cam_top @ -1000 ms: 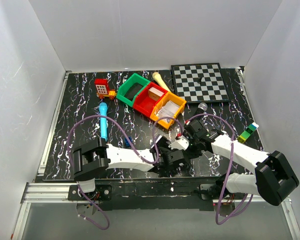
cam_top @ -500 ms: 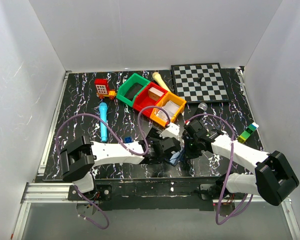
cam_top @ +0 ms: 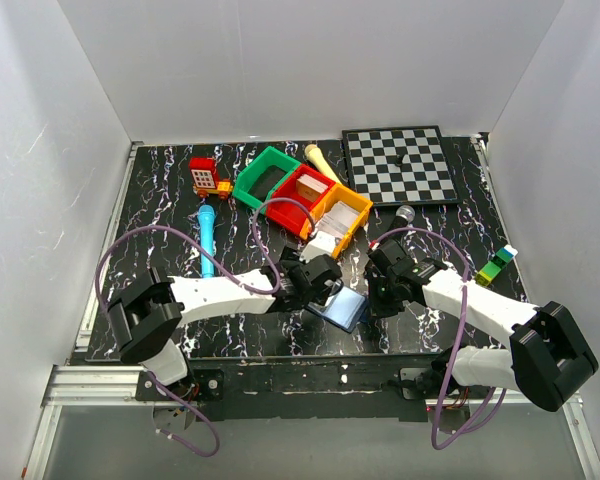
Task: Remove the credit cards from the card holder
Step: Remove the credit card from the card holder.
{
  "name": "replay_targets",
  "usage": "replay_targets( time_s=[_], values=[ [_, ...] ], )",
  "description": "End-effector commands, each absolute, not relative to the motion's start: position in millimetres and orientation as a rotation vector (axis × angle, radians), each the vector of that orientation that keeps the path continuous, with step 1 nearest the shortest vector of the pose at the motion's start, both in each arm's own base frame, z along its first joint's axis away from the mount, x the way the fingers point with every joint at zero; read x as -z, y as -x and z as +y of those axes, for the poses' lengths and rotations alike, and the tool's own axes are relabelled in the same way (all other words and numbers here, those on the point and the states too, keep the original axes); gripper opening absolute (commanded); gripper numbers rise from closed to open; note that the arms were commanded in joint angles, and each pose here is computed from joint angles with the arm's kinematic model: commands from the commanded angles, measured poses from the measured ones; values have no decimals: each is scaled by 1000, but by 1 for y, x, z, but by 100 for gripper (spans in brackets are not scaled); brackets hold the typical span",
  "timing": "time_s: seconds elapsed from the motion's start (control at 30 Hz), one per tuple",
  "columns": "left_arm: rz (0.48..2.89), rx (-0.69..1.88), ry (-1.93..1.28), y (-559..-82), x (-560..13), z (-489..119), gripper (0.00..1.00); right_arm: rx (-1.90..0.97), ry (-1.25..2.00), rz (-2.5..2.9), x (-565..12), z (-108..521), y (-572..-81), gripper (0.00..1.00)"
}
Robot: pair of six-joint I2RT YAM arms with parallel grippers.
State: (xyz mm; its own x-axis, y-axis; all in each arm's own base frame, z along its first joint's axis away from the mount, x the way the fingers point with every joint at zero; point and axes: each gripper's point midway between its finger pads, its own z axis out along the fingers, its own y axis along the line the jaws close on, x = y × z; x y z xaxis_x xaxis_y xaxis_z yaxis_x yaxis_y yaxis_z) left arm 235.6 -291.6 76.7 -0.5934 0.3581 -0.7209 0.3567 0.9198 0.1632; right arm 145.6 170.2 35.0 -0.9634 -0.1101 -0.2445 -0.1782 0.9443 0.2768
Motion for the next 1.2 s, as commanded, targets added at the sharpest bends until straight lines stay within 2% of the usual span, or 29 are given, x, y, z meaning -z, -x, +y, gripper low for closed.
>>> replay_targets(
  time_s=[0.0,0.13,0.23,0.33,0.47,0.6,0.83,1.17],
  values=[
    [2224,186,-470,-236,-102,-303,78,-436,248,2863,-37,172,-148,1],
    [2136,528,-544,-225,-127,-337,73,-443,261,2860,-37,173,-149,1],
    [2168,656,-529,-228,-126,-348,64,-462,273,2856,-37,175,-149,1],
    [2216,653,-489,-241,-111,-344,57,-476,283,2853,-37,176,-148,1],
    [2271,607,-491,-247,-92,-342,62,-492,297,2852,-38,178,-148,1],
    [2330,586,-516,-245,-70,-343,62,-508,308,2851,-37,182,-149,1],
    [2438,553,-479,-230,-34,-329,51,-512,327,2838,-42,186,-155,1],
    [2496,539,-358,-200,-19,-291,39,-422,365,2832,-43,186,-172,1]
  ],
)
